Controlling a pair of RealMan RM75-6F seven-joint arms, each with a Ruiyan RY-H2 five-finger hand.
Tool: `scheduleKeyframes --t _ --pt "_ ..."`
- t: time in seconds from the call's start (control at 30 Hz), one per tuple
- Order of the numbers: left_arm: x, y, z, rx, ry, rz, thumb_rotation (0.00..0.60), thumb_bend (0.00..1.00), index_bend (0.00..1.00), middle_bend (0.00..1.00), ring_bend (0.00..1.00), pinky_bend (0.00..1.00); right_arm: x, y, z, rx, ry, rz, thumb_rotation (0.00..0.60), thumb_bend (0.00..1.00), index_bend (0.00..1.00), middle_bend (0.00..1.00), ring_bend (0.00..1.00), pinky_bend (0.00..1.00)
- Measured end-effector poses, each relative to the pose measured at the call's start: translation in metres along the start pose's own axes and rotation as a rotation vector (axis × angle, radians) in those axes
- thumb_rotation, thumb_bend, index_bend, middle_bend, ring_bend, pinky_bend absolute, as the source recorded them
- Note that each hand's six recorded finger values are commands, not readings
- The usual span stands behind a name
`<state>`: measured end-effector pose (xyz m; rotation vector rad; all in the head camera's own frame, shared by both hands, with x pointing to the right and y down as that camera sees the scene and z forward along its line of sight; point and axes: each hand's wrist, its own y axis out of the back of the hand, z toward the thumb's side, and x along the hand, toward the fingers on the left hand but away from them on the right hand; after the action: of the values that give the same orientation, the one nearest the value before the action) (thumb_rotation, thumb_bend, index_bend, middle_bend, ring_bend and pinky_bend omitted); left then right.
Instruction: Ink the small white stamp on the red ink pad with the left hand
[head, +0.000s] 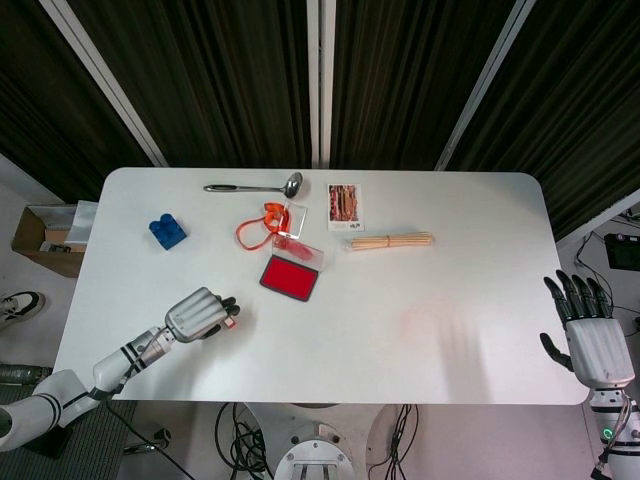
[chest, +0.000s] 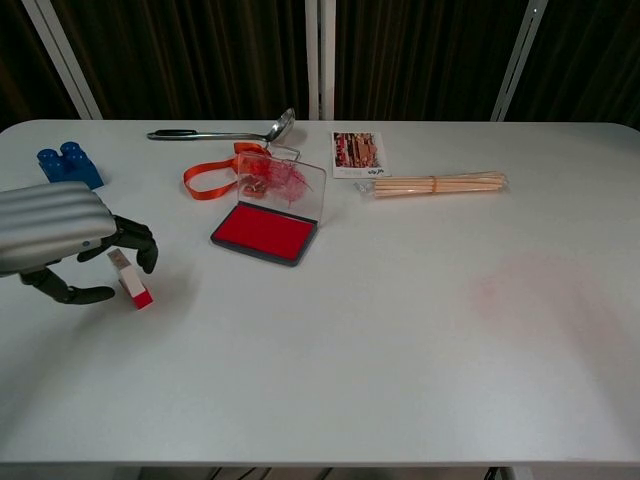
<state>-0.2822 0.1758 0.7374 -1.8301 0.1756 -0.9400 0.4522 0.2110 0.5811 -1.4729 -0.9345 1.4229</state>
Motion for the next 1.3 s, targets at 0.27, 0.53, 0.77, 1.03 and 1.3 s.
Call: scheduleKeyframes --t 0.27,0.53,0.77,1.03,1.3 --pt "0.003 -0.002 0.000 -0.004 0.000 0.017 0.600 0.32 0.46 0.45 0.69 0.83 0.000 0.000 -0.001 0.001 -0.005 0.001 0.600 0.20 0.00 0.00 0.00 0.00" --pt "0.005 -0.006 0.001 -0.007 -0.008 0.024 0.600 0.32 0.49 0.47 0.70 0.83 0.000 -0.002 0.000 0.005 -0.006 0.010 0.600 0.20 0.00 0.00 0.00 0.00" --pt "0.006 -0.005 0.001 -0.019 -0.009 0.035 0.600 0.32 0.52 0.50 0.71 0.84 0.000 -0.002 -0.001 0.006 -0.010 0.012 0.600 0.20 0.00 0.00 0.00 0.00" --pt "0.007 -0.001 0.000 -0.036 -0.005 0.056 0.600 0.32 0.57 0.55 0.73 0.84 0.000 -0.003 -0.001 0.007 -0.011 0.017 0.600 0.20 0.00 0.00 0.00 0.00" --pt "0.010 0.006 -0.002 -0.048 0.002 0.066 0.600 0.32 0.57 0.55 0.73 0.85 0.000 -0.003 -0.002 0.004 -0.011 0.012 0.600 0.20 0.00 0.00 0.00 0.00"
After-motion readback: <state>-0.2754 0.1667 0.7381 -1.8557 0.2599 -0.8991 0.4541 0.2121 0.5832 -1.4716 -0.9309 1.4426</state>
